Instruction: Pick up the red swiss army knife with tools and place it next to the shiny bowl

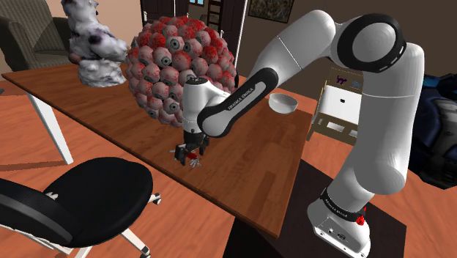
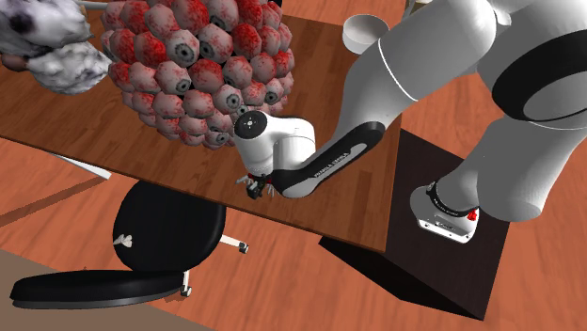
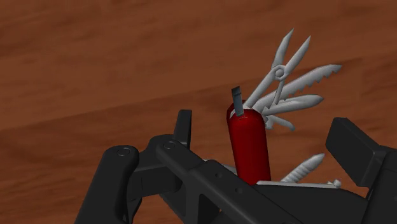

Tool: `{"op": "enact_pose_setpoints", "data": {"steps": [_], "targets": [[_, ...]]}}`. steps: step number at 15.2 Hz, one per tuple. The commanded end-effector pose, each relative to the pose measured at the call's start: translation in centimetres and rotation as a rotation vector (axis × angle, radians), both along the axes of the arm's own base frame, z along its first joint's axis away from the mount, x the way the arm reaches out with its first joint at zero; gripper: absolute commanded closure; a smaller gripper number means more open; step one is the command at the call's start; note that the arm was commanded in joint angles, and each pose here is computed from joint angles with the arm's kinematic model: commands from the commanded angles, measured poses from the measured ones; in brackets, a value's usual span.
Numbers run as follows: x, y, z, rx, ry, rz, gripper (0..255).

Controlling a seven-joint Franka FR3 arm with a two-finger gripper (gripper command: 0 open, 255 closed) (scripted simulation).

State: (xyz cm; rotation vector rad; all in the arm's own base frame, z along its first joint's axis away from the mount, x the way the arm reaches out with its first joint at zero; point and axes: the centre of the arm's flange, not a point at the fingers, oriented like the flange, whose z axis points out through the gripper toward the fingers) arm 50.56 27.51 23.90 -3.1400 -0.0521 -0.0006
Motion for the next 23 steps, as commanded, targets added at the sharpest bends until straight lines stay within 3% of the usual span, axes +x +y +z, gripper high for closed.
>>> {"op": "enact_pose_setpoints", "data": {"steps": [1, 5, 6, 15, 23], "targets": [[0.0, 0.0, -0.1, 0.000, 0.000, 0.000, 0], [0.0, 0.0, -0.1, 0.000, 0.000, 0.000, 0], [0.0, 0.0, -0.1, 0.000, 0.000, 0.000, 255], [0.0, 0.0, -0.1, 0.000, 0.000, 0.000, 255], [0.0, 0.0, 4.1, 0.000, 0.000, 0.000, 255]]}}
